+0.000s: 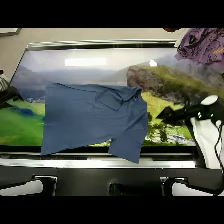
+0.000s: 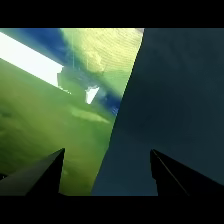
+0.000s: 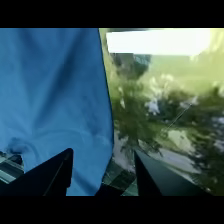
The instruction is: Fold the clothes and pants, and hang the long-sleeved shirts on hangers.
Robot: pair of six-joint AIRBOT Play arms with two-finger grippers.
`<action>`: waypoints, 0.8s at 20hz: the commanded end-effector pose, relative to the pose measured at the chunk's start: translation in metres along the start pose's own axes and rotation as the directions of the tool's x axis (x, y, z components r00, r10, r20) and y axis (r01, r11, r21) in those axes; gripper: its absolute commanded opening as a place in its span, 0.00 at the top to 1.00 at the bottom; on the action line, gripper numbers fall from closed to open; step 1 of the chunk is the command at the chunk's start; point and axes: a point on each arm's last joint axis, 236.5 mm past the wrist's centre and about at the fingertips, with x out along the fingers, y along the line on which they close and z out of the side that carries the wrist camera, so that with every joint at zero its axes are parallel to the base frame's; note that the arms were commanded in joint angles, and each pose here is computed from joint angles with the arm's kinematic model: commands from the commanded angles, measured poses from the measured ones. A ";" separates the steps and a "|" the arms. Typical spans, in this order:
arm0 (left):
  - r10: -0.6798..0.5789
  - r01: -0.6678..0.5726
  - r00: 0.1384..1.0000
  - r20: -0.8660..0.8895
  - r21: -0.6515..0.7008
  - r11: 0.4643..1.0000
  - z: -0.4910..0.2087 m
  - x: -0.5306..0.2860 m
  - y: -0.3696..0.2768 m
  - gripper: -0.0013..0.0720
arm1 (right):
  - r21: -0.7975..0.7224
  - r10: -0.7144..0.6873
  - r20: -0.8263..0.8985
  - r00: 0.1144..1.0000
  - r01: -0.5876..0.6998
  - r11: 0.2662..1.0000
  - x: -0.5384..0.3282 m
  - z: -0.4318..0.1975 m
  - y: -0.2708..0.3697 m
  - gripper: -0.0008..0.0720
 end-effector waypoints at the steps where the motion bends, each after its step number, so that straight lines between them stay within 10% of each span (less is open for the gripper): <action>1: 0.001 -0.002 0.999 -0.036 -0.016 1.000 -0.016 0.005 0.007 0.14 | 0.026 0.064 -0.004 0.998 -0.064 0.998 0.036 -0.033 -0.012 0.38; 10: 0.001 -0.001 1.000 -0.029 -0.016 1.000 -0.014 0.007 0.006 0.14 | 0.042 0.189 -0.072 0.979 -0.187 0.982 0.090 -0.052 0.006 0.35; 13: -0.001 -0.004 0.997 -0.071 -0.073 0.997 -0.024 0.005 0.006 0.17 | 0.024 0.178 -0.073 0.981 -0.177 0.984 0.099 -0.052 0.012 0.92; 16: 0.003 -0.016 0.993 -0.119 -0.108 0.994 -0.037 0.007 0.021 0.17 | 0.016 0.172 -0.036 0.984 -0.172 0.985 0.090 -0.045 0.018 0.96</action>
